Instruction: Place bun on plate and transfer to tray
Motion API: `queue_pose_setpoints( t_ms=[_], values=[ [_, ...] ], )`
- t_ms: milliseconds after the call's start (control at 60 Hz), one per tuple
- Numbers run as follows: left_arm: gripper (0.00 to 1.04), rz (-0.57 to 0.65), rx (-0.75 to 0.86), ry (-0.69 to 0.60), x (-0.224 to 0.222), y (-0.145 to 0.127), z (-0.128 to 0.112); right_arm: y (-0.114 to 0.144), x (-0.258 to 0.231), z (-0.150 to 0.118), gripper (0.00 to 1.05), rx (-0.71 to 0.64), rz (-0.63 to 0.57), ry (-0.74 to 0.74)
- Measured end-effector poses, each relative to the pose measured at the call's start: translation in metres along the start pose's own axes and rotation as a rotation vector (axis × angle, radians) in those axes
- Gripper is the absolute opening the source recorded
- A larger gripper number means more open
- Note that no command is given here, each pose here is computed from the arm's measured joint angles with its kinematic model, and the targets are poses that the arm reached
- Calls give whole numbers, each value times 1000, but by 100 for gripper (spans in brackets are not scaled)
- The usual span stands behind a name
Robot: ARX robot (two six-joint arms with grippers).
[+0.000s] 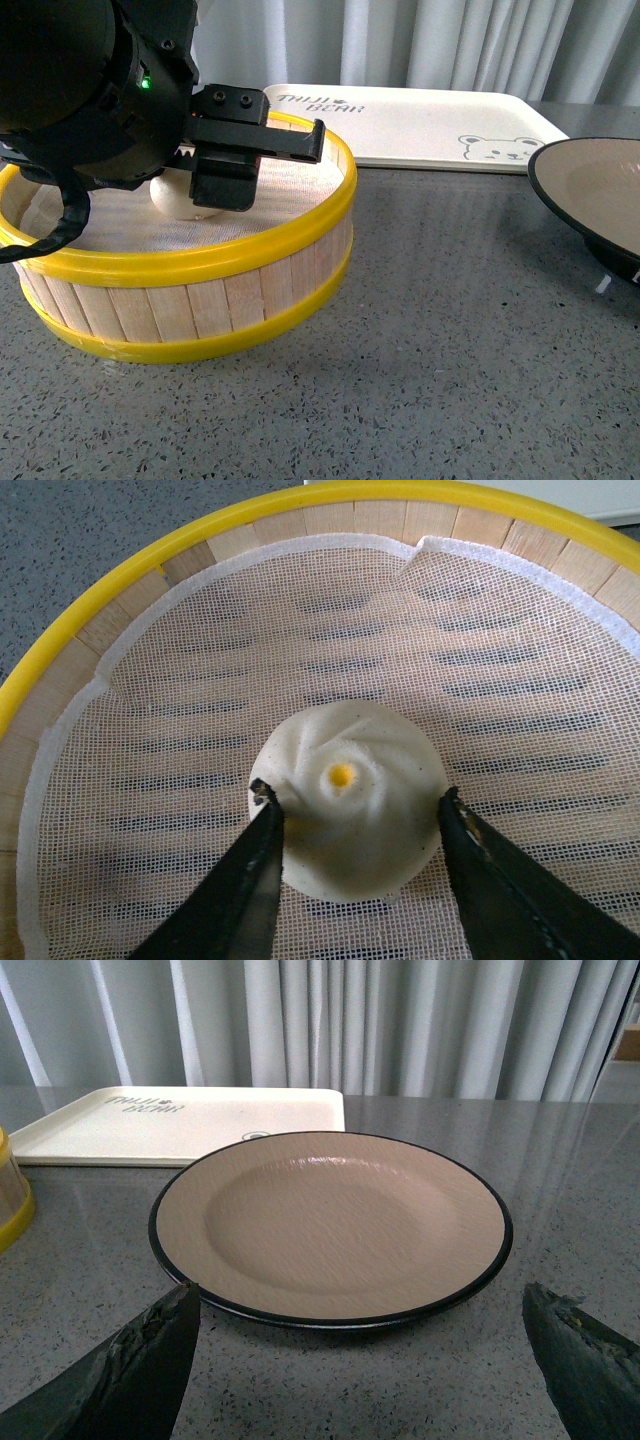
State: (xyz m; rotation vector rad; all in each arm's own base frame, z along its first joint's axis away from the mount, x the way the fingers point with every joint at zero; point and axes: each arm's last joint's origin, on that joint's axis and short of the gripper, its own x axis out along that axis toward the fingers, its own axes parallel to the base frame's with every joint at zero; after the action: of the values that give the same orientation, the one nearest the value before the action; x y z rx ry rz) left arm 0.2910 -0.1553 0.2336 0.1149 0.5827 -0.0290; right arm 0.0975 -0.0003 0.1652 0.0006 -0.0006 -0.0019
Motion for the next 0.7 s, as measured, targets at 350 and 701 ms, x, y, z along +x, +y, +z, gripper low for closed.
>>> queue_pose_setpoints(
  t_ms=[350,701],
  values=[
    [4,-22,-38,9,1,0,-1,0,0,0,96,0,0,0],
    [4,-31,-57,2,-3,4,2,0,0,0,96,0,0,0]
  ],
)
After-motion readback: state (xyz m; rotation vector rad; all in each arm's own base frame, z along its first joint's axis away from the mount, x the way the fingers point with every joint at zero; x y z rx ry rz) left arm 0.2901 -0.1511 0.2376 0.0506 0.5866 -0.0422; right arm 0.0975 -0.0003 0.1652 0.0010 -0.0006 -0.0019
